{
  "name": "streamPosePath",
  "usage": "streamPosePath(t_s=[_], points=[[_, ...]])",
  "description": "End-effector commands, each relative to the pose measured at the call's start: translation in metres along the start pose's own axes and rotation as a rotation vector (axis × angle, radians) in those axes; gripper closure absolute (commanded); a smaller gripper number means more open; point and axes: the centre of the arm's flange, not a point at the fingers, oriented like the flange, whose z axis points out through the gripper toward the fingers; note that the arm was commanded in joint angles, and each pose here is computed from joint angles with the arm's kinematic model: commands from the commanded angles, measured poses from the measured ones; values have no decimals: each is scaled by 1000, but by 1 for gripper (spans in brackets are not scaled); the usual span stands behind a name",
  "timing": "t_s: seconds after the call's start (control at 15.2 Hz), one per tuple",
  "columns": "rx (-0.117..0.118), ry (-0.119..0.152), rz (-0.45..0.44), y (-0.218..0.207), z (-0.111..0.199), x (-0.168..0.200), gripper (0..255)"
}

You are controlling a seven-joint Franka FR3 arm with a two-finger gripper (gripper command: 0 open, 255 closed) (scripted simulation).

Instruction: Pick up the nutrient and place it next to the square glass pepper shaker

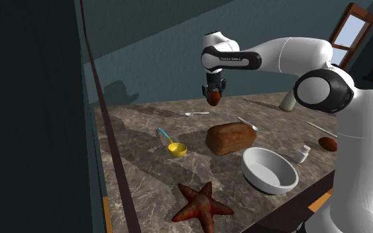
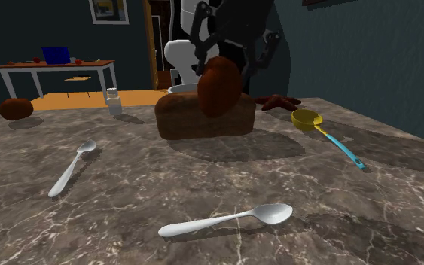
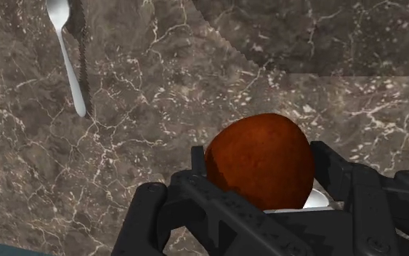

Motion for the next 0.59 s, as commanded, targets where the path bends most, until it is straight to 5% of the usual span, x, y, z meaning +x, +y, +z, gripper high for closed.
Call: streamPosePath(t_s=[0.0, 0.53], points=[[0, 0, 0, 3, -11, 0, 255], [0, 0, 0, 69, 13, -60, 255]])
